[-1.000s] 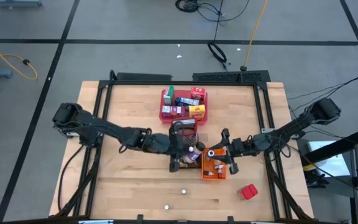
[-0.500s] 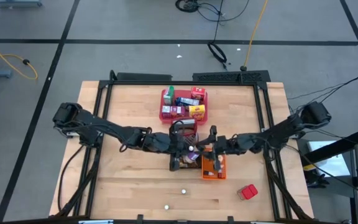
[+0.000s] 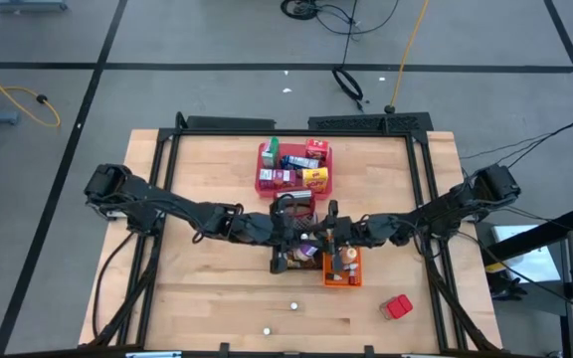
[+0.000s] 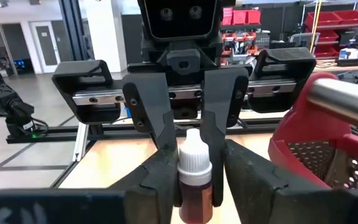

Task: Pick & Place Kitchen Items
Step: Put the orange food coloring bottle into the orange bin

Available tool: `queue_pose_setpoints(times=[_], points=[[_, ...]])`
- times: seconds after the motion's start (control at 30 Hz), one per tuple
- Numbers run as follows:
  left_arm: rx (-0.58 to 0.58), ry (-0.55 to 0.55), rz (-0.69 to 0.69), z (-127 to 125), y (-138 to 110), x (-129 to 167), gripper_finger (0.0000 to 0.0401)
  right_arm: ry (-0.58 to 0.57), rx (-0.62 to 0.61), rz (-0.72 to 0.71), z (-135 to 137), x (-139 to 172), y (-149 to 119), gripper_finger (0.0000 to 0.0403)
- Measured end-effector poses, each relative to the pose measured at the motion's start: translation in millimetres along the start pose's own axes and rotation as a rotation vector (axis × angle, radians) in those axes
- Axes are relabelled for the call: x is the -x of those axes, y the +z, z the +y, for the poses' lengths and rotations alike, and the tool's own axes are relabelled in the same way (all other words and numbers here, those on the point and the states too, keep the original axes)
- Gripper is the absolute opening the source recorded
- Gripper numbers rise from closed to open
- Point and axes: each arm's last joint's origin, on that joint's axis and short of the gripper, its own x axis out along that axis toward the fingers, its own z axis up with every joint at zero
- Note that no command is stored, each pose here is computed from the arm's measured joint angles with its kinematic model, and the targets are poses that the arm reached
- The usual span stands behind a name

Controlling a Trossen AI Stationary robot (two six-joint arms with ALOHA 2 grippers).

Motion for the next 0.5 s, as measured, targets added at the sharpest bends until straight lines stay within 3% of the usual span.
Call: queue_pose_setpoints(times=[0.2,0.5], points=[[0.003,0.002,0.004,0.3,-0.6,-0.3,0.0051,0.002,0.011,0.009,0.0,0.8,0.9,0.0045],[0.0,0.001,0.008,0.3,-1.0,-0.3,0.0052,0.003,0.026,0.011,0.1,0.8,0.7,0.0042]])
